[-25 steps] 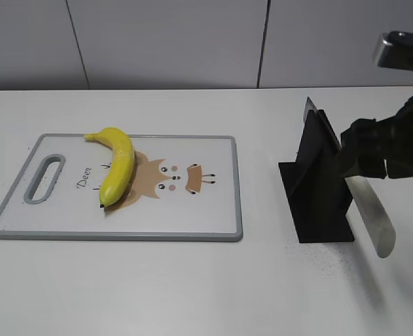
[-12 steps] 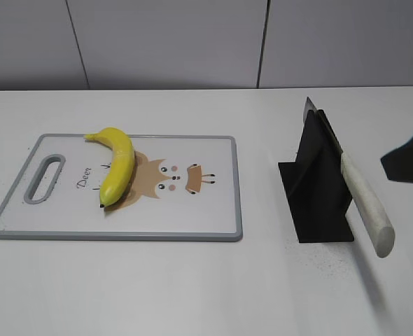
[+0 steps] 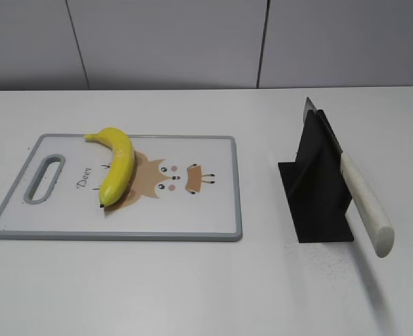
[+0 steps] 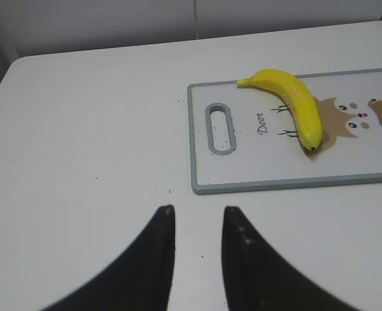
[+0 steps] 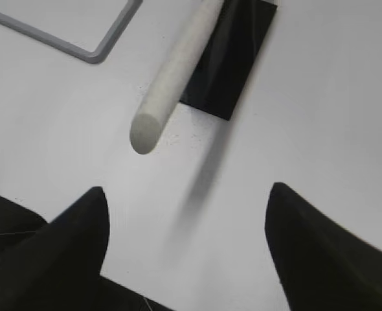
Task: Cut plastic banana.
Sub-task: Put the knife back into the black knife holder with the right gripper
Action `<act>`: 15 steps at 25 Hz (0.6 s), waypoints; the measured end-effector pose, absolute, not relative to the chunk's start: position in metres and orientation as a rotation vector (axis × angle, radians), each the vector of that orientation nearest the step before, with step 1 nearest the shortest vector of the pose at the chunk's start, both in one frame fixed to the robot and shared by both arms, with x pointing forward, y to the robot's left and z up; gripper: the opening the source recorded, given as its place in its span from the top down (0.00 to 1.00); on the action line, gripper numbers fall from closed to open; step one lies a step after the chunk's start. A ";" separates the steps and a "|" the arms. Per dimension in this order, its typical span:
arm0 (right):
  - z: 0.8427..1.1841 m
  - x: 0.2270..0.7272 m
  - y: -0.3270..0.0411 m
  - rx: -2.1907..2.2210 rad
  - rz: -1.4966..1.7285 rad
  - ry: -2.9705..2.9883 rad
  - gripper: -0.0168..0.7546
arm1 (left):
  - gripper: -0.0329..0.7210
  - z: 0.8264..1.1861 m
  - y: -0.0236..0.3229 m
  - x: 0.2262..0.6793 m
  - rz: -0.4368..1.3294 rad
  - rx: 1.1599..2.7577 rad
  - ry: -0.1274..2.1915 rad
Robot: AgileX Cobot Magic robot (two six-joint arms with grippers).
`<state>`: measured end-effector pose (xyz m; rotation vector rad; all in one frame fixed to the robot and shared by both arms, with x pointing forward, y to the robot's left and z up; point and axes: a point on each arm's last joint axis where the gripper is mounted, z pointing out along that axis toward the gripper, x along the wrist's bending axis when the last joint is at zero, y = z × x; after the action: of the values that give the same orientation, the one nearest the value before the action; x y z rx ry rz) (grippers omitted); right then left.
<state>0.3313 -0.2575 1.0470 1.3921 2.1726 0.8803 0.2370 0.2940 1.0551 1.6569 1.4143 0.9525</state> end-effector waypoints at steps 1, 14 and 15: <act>1.047 0.327 -0.261 1.376 0.882 2.155 0.22 | 0.64 1.055 0.294 0.237 0.953 1.657 1.414; 1.047 0.304 -0.272 1.349 0.910 2.108 0.22 | 0.64 1.055 0.294 0.237 0.953 1.657 1.414; 1.044 0.303 -0.273 1.359 0.889 2.124 0.22 | 0.64 1.055 0.294 0.237 0.953 1.657 1.414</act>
<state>0.3029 -0.2727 1.0444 1.3593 2.1245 0.8893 0.2370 0.2940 1.0551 1.6569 1.4143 0.9525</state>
